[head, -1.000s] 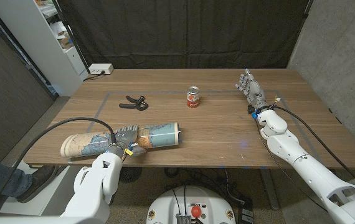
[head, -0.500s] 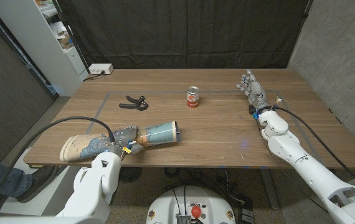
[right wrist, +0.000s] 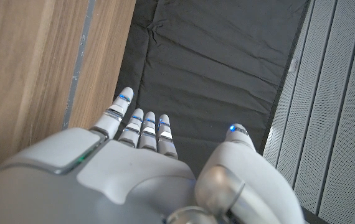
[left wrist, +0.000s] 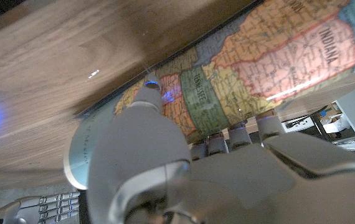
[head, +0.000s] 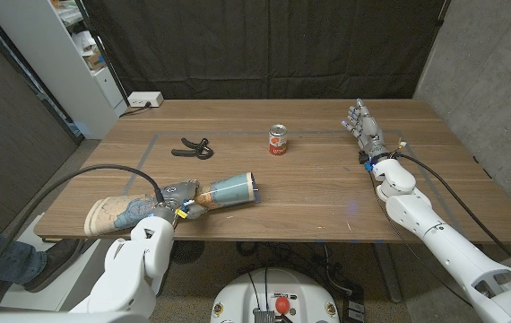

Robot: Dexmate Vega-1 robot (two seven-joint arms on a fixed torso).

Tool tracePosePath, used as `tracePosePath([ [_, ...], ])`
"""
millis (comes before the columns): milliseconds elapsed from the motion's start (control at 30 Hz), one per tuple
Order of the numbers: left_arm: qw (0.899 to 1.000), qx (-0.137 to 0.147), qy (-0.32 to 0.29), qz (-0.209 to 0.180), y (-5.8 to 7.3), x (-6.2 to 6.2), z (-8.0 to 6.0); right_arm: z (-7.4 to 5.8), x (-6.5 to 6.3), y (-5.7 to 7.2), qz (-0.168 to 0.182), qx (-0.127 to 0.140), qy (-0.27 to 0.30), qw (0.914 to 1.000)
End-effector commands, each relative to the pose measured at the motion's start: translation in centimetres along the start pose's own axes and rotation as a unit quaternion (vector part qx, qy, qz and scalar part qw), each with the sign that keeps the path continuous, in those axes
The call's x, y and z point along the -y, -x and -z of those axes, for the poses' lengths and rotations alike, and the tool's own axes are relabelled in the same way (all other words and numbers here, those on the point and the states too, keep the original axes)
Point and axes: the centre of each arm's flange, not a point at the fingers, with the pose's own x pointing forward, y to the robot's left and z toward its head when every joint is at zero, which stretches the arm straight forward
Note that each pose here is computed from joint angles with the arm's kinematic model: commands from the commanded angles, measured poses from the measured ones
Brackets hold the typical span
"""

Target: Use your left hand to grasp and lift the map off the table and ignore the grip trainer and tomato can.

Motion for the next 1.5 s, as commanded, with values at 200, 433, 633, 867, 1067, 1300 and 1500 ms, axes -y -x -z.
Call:
tracePosePath([
  [200,1.0,-0.008,-0.018,-0.005,0.6,-2.0,0.1,-0.5,-0.2,0.4,0.002,0.01,-0.008,0.9999],
  [433,1.0,-0.01,-0.026,-0.011,1.2,-2.9,0.1,-0.7,-0.3,0.7,0.002,0.015,-0.011,0.9998],
  [633,0.999,-0.011,-0.03,-0.012,1.7,-3.3,0.1,-0.9,-0.4,1.0,0.002,0.02,-0.012,0.9997],
  [867,0.999,-0.011,-0.035,-0.015,2.2,-3.7,0.1,-1.2,-0.5,1.3,0.001,0.024,-0.013,0.9996],
  [1067,0.999,-0.009,-0.038,-0.018,2.5,-4.0,0.0,-1.2,-0.5,1.5,0.001,0.025,-0.014,0.9996],
  [1300,0.999,0.001,-0.036,-0.017,2.6,-4.5,0.0,-1.2,-0.5,1.7,0.001,0.025,-0.014,0.9996],
  [1500,0.999,0.015,-0.039,-0.026,2.6,-5.0,-0.2,-1.2,-0.5,1.7,0.002,0.026,-0.015,0.9995],
])
